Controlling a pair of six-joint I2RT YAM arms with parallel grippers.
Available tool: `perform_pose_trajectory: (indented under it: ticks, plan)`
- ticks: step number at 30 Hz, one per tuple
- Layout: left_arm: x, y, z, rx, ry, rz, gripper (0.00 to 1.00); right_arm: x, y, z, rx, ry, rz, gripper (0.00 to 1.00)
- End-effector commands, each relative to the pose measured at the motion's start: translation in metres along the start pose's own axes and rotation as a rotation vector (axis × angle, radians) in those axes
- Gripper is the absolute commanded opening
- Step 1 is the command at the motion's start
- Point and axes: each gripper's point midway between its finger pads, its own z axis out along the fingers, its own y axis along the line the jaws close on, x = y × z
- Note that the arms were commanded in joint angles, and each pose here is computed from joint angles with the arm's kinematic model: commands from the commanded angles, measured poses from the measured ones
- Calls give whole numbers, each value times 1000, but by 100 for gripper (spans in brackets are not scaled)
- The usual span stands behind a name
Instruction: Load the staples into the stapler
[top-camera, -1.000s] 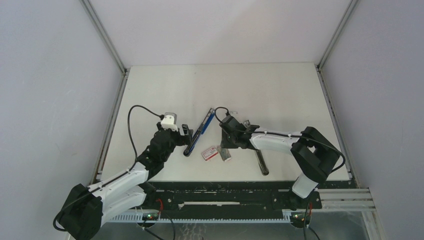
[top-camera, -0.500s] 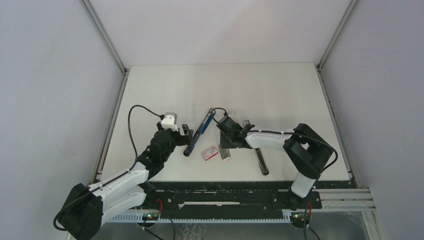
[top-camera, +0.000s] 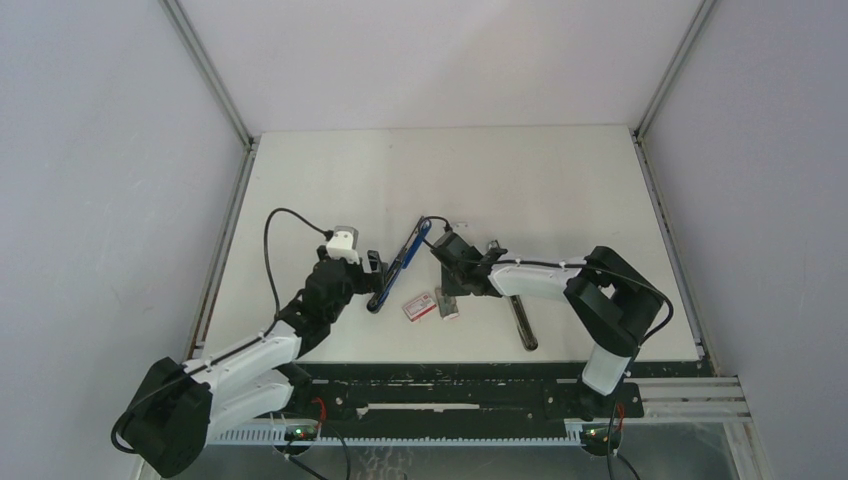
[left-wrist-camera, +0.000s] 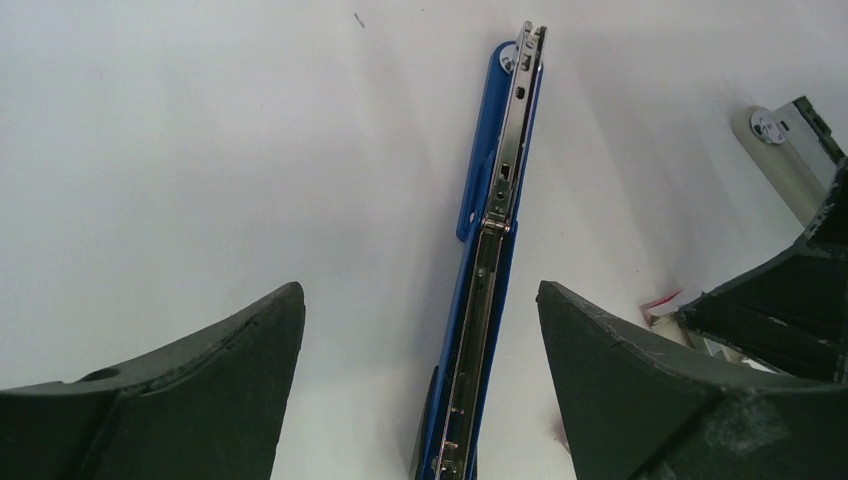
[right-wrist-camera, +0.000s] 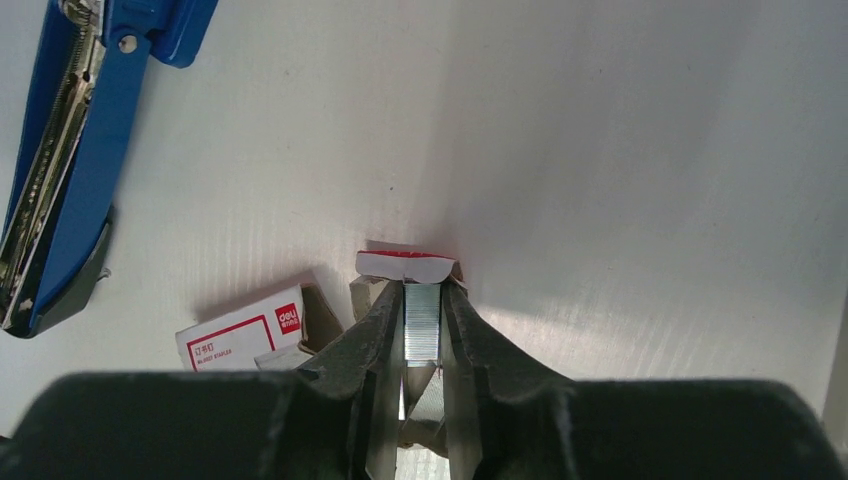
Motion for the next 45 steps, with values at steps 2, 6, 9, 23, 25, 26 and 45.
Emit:
perform_pose_trajectory:
  ticks: [2, 6, 9, 23, 25, 26, 45]
  plan:
    - [-14, -12, 4, 36, -28, -24, 90, -34, 22, -33, -71, -117, -51, 17]
    - [-13, -13, 6, 39, -17, -22, 90, -42, 25, -48, -91, -148, -89, 17]
    - [-12, -13, 7, 41, -12, -21, 90, -41, 21, -52, -75, -149, -103, 17]
    - [-9, -15, 9, 44, 5, -17, 90, -30, -7, -38, 46, -102, -146, 14]
    - [-9, -15, 10, 46, 9, -18, 90, -30, -15, -37, 68, -93, -143, 15]
    - [-8, -16, 10, 47, 10, -17, 90, -30, -18, -36, 77, -87, -139, 17]
    - [-6, -19, 12, 57, 25, -17, 90, -31, -16, -28, 8, -50, -215, 31]
